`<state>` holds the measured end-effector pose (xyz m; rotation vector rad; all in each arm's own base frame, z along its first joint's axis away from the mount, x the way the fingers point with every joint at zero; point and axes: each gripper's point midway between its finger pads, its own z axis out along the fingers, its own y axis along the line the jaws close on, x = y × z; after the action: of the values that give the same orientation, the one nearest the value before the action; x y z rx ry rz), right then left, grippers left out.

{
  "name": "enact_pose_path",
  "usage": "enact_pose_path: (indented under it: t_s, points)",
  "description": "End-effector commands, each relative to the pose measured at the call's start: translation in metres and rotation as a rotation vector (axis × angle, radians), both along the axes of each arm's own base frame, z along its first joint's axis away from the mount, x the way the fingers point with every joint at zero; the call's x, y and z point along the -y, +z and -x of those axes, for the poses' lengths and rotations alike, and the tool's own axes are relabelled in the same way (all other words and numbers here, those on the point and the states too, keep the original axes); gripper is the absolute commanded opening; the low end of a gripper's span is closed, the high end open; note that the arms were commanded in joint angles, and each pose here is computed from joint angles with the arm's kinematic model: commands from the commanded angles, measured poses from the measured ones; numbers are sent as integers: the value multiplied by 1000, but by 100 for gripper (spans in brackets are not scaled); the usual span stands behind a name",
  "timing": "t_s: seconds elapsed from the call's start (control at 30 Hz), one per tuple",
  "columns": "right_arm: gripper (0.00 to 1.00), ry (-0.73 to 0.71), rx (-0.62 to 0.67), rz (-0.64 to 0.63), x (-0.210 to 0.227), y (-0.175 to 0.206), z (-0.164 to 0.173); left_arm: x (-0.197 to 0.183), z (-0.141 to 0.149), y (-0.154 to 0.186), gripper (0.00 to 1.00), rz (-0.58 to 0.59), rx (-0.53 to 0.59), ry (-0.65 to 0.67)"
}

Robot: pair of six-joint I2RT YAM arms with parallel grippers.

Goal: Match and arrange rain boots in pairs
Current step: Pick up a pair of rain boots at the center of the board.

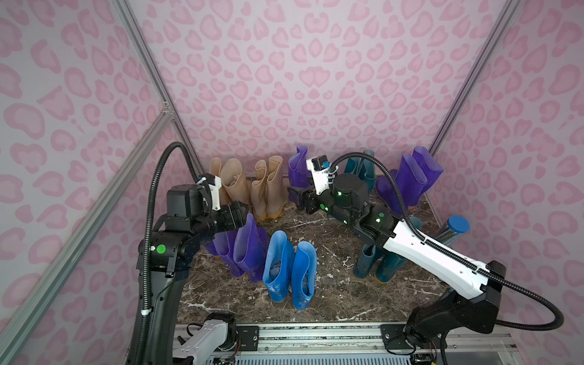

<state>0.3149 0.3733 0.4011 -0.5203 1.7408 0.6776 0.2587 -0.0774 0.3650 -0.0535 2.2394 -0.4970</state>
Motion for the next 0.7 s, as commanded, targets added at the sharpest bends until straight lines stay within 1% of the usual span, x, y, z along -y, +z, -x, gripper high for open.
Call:
enact_pose_path:
  t_s: [0.0,0.07,0.13,0.17,0.23,0.27,0.33,0.4,0.5,0.57,0.63,0.67]
  points:
    - [78,-90,-43,97,14,-26,-5,28,14,-11,76,-83,-49,-140]
    - [78,-130,-73,112,28,-31,-1,50,20,-13,77,-95,-56,-224]
    - [80,-136,-101,115,41,-36,11,69,26,-18,77,-90,-82,-299]
    - [81,-136,-123,115,49,-40,18,76,30,-22,77,-108,-97,-332]
    - [82,-119,-174,109,62,-45,33,84,36,-31,78,-146,-121,-363]
    - [82,-80,-206,103,63,-49,46,86,39,-36,79,-162,-139,-372]
    - [83,-11,-256,77,61,-53,69,85,42,-45,79,-192,-165,-367]
    - [84,49,-338,70,56,-71,91,85,44,-52,79,-203,-178,-365]
    - [84,99,-396,76,43,-86,117,85,50,-62,78,-239,-196,-371]
    - [85,123,-424,117,30,-100,131,89,53,-64,78,-233,-191,-386]
    - [85,107,-443,156,24,-115,137,103,56,-65,78,-184,-187,-431]
    - [85,84,-457,164,24,-124,136,104,58,-77,78,-191,-215,-434]
